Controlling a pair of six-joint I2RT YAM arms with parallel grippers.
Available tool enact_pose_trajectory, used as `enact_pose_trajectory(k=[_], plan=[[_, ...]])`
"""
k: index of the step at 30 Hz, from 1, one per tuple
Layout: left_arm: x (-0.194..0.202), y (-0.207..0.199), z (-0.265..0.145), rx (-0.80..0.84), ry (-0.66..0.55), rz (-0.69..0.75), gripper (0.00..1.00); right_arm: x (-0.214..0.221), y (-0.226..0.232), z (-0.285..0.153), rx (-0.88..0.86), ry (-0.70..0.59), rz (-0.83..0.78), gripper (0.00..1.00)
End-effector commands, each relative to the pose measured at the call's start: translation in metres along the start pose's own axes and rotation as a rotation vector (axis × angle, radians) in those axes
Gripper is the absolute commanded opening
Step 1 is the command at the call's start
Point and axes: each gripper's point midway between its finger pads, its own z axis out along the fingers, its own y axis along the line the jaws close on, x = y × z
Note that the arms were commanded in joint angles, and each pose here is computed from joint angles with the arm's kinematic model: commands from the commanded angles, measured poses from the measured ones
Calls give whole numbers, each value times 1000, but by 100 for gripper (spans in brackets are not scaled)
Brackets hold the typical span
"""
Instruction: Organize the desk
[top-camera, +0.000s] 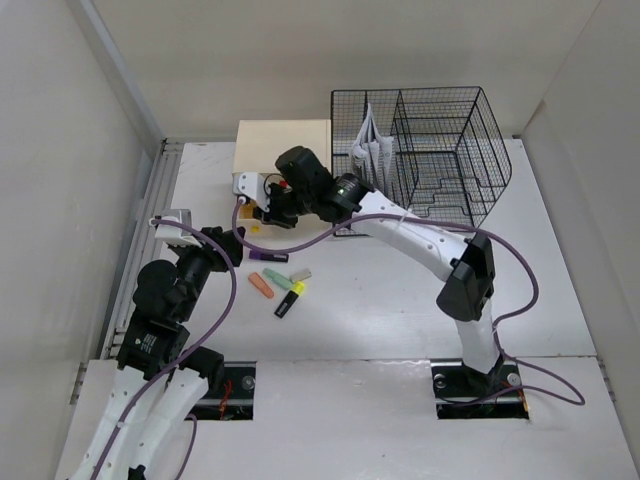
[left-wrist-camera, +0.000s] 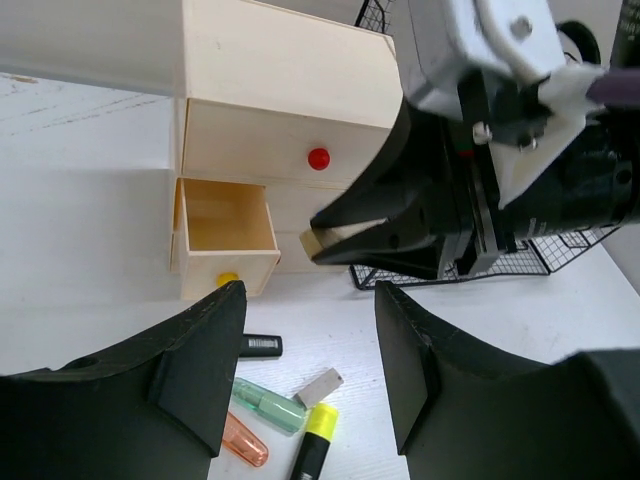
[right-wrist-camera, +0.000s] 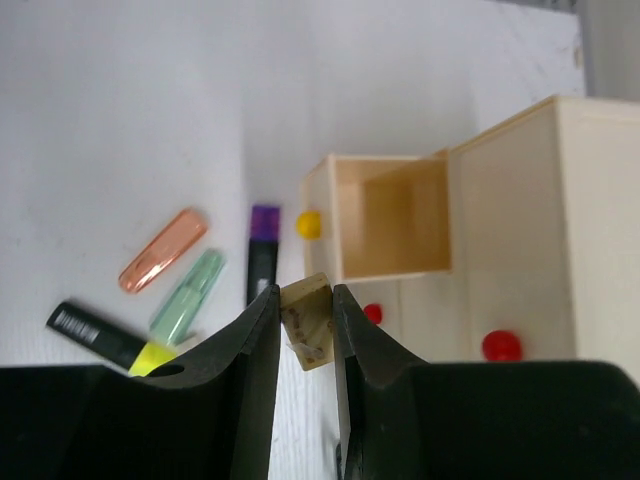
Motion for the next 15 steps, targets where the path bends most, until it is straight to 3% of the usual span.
enact_pose_trajectory(k=[1, 11, 15], plan=[[-13, -3, 0, 6, -47, 6, 51, -31, -21, 10, 87, -99, 13, 14], [-13, -1, -2, -4, -50, 6, 51, -27, -50, 49, 192, -101, 81, 14], [-13, -1, -2, -4, -50, 6, 51, -17, -57, 62, 234, -86, 104, 20]])
